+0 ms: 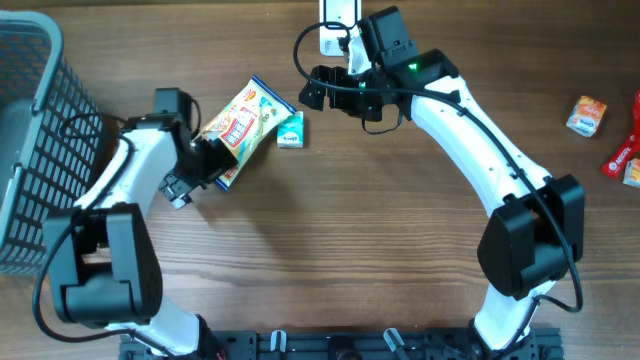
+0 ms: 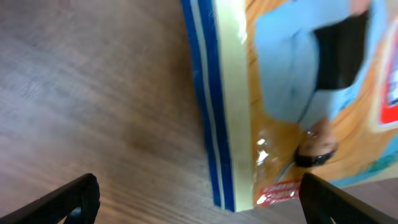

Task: Scan the item barcode

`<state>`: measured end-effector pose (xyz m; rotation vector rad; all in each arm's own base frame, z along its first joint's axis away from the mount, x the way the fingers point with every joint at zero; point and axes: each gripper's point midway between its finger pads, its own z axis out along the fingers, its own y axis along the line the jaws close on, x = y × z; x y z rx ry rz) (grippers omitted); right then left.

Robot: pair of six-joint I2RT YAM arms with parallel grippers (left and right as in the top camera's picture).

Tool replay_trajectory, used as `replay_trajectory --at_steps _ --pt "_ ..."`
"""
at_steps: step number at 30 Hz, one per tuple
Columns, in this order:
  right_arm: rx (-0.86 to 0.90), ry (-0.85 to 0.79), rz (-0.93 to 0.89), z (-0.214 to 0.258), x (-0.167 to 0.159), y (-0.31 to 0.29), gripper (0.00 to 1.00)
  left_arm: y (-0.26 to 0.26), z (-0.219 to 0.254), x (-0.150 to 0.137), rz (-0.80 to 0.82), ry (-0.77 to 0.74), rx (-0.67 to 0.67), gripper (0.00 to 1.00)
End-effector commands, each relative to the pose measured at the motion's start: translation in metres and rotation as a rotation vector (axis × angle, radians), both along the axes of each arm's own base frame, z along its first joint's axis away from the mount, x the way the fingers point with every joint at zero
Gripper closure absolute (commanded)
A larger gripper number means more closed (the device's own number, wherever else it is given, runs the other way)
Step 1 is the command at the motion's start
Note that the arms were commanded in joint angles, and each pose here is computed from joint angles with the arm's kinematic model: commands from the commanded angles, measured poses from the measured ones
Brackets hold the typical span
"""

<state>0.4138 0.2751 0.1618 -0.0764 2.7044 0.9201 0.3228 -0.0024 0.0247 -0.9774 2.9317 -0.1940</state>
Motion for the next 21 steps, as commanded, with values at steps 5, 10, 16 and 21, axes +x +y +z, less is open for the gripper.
replay_trajectory --at_steps 5,10,16,21 --pt "-0.029 0.003 -0.001 -0.011 0.001 -0.004 0.00 -0.017 -0.004 0.019 -0.100 -0.081 -0.132 0.00" --pt "-0.036 -0.012 0.019 -0.011 0.001 -0.004 0.00 -0.028 -0.002 0.038 -0.219 -0.183 -0.185 0.10" --pt "-0.048 -0.016 0.011 -0.012 0.002 -0.006 0.00 -0.028 -0.002 0.041 -0.234 -0.196 -0.180 0.82" --pt "-0.058 -0.020 0.005 -0.013 0.003 -0.008 0.00 -0.028 0.000 0.038 -0.238 -0.188 -0.181 0.96"
